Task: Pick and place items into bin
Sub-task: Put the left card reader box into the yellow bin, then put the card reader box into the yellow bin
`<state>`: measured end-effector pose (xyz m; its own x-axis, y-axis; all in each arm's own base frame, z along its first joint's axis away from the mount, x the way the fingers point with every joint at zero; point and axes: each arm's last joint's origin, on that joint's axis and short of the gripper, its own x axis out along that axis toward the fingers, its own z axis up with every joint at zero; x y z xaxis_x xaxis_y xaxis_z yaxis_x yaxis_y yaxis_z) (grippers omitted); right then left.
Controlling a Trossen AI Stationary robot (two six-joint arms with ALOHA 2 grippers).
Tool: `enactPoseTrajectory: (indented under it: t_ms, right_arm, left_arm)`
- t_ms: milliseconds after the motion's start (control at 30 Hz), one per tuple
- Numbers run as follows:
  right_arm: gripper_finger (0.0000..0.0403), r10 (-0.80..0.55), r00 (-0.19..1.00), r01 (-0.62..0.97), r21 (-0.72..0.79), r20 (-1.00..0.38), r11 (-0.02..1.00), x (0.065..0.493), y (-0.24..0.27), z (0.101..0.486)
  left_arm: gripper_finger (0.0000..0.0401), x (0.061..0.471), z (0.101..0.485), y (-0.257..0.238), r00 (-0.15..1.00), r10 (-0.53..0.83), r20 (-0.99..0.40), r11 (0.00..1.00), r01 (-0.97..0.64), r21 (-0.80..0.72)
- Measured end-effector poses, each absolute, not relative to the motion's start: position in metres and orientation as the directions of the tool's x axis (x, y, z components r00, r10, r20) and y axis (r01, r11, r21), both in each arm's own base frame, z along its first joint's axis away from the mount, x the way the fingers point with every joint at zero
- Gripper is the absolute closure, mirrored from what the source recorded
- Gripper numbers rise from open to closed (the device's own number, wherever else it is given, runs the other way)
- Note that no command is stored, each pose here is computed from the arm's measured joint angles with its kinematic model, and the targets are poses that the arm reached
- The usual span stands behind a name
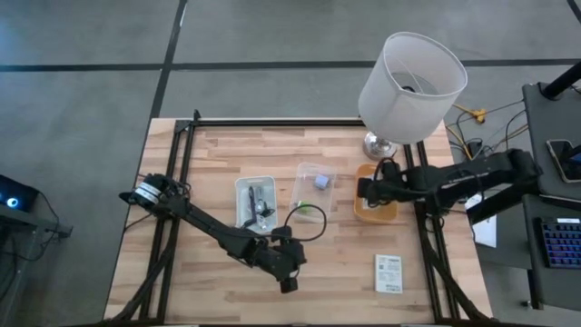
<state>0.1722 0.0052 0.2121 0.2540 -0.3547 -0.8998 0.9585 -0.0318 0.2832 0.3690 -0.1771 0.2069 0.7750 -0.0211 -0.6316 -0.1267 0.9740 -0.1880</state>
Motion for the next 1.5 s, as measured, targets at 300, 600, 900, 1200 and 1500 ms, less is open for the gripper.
enactPoseTrajectory:
  t_ms: [300,600,900,1200,1500]
  right_arm:
    - [0.0363,-0.321,0.355,0.93,0.368,-0.878,0.02,0.186,0.001,0.208]
    - [0.0334,-0.314,0.276,0.955,0.296,-0.908,-0.018,0.178,0.002,0.208]
    - [0.0228,-0.312,0.222,0.97,0.241,-0.924,-0.023,0.174,0.002,0.212]
    - [0.0229,-0.281,0.275,0.958,0.238,-0.919,0.159,0.18,0.012,0.246]
    - [0.0257,0.048,0.059,0.897,0.074,-0.997,0.435,0.176,0.085,0.265]
  left_arm:
    - [0.0401,0.367,0.204,-0.176,0.763,-0.015,-0.646,0.974,-0.134,-0.181]
    - [0.0401,0.365,0.199,-0.175,0.755,-0.009,-0.656,0.975,-0.138,-0.172]
    - [0.0401,0.363,0.194,-0.174,0.745,-0.004,-0.667,0.977,-0.14,-0.162]
    - [0.0401,0.362,0.194,-0.174,0.744,-0.004,-0.668,0.977,-0.14,-0.162]
    - [0.0401,0.363,0.192,-0.171,0.74,-0.025,-0.672,0.976,-0.128,-0.178]
